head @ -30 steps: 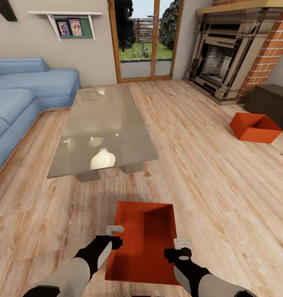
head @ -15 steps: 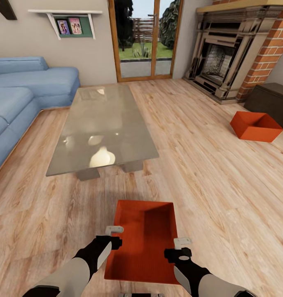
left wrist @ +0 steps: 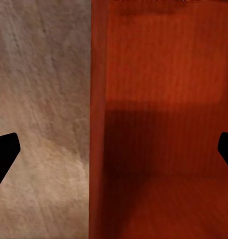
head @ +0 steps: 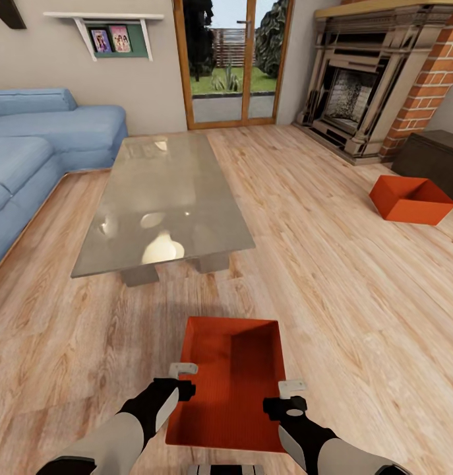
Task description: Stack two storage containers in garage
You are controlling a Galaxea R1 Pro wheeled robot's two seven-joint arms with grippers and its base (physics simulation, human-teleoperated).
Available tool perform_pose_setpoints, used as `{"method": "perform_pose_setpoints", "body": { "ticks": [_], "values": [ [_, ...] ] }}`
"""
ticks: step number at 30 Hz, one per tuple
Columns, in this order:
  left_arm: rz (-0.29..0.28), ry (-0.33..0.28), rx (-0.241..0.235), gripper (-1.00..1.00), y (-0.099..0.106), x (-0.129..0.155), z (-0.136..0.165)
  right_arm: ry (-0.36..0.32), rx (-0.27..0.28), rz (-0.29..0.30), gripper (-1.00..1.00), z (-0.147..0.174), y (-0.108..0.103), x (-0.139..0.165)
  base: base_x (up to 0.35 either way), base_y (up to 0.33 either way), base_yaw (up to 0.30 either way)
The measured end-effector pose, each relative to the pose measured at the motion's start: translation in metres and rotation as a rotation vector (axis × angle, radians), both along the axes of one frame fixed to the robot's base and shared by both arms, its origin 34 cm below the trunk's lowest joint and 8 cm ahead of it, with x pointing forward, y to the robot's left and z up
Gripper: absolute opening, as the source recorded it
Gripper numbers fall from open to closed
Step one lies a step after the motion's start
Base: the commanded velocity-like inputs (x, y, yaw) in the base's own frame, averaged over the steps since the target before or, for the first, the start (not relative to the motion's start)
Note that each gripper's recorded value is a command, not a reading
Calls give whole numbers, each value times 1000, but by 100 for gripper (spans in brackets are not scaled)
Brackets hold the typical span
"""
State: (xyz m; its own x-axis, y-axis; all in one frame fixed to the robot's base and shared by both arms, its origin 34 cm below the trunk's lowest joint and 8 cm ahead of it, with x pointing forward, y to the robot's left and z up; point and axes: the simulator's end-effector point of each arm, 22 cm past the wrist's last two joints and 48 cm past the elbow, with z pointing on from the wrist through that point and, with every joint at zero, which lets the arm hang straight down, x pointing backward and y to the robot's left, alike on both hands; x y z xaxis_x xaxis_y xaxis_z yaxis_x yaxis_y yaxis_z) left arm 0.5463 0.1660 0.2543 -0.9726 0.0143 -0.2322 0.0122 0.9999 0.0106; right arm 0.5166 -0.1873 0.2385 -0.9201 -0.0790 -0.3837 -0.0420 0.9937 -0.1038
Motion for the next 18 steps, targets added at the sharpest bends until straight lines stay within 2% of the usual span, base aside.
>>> {"method": "perform_pose_setpoints", "body": {
  "ticks": [9, 18],
  "values": [
    [5, -29, -2, 100, 0, 6, 1, -1, -1, -1, 100, 0, -1, 0, 0, 0, 0],
    [6, -29, -2, 100, 0, 6, 1, -3, -3, -4, 100, 0, -3, 1, 0, 0, 0]
  ]
}}
